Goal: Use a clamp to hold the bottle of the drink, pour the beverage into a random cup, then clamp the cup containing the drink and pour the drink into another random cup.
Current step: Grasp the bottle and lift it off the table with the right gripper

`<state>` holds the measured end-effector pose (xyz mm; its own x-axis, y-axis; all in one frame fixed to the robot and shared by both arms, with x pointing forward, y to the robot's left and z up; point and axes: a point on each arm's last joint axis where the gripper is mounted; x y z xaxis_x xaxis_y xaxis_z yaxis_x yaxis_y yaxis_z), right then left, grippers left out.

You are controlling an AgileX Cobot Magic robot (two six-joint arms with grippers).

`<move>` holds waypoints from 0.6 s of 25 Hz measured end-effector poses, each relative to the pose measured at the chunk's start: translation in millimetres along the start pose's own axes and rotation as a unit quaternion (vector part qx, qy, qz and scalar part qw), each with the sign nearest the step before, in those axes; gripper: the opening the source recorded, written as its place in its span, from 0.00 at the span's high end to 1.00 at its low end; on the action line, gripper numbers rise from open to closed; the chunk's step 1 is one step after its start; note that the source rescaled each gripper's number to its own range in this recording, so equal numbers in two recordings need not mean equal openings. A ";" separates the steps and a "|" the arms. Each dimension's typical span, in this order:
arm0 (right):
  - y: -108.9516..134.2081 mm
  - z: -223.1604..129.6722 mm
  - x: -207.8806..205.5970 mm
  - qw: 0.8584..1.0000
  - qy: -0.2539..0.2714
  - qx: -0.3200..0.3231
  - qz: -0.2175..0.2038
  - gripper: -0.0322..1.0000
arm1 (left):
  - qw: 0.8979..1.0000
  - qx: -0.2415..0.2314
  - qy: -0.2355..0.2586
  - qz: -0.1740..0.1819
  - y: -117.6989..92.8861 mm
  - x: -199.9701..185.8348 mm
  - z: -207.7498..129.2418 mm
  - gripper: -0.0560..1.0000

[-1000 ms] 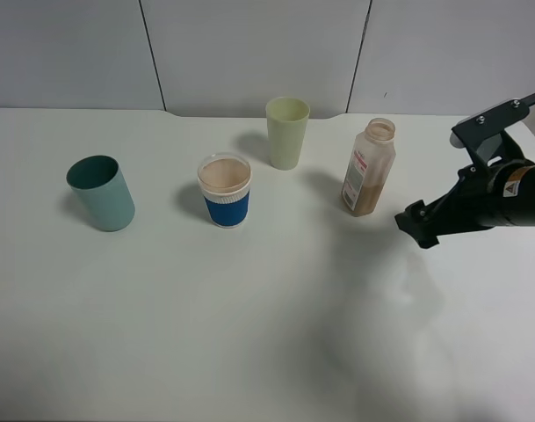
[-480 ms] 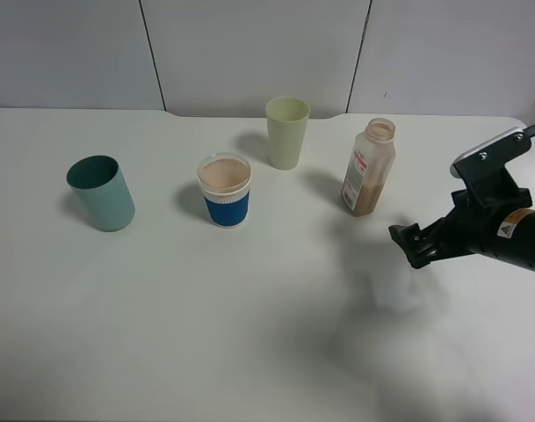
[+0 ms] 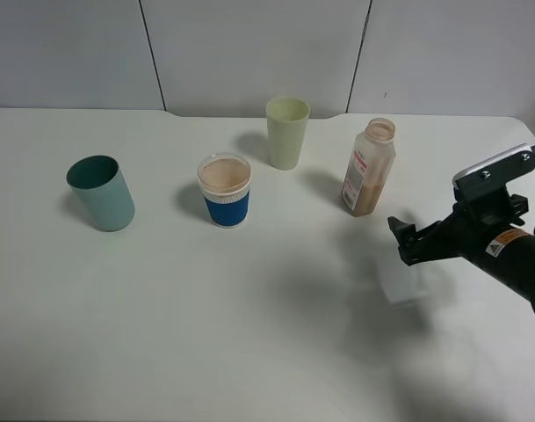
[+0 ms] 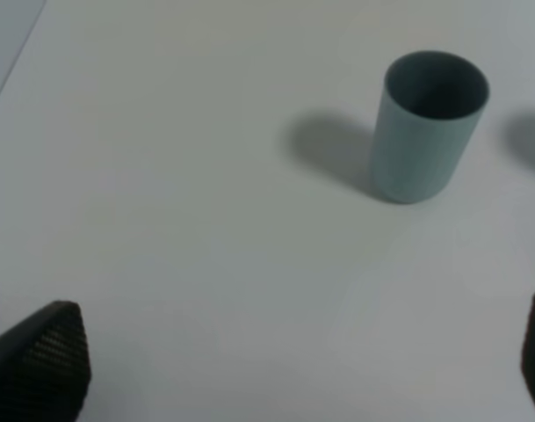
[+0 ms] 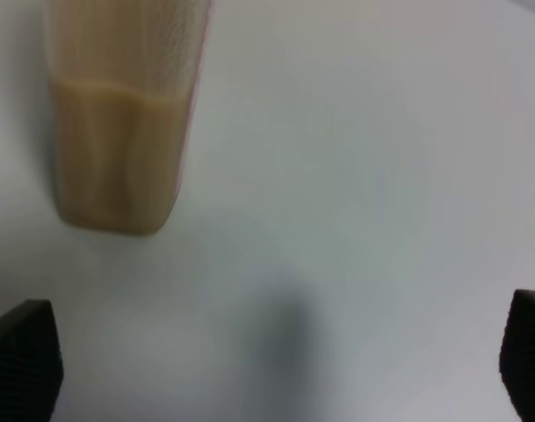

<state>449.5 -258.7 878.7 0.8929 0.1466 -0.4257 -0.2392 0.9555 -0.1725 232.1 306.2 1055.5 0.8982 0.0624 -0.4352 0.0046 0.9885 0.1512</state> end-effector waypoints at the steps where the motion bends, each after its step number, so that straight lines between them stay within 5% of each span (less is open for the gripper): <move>1: 0.5 -3.2 2.5 1.000 -0.004 0.000 -0.002 0.00 | 1.000 0.000 0.000 0.000 0.0 0.0 0.0 0.00; 15: 5.4 -28.4 20.1 1.000 0.029 -0.003 0.003 0.00 | 1.000 0.000 0.000 0.000 0.0 0.0 0.0 0.00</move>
<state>455.3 -257.8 844.0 0.8677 0.1380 -0.4775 -0.2480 0.9528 -0.1753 232.1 306.2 1055.5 0.8982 0.0624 -0.4352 0.0046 0.9885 0.1512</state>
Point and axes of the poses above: a point on each arm's last joint axis where the gripper is mounted, x pointing out along that axis toward the gripper, y along the wrist's bending axis when the last joint is at zero, z = x × y, and after that the axes turned 10 degrees about x, right-handed
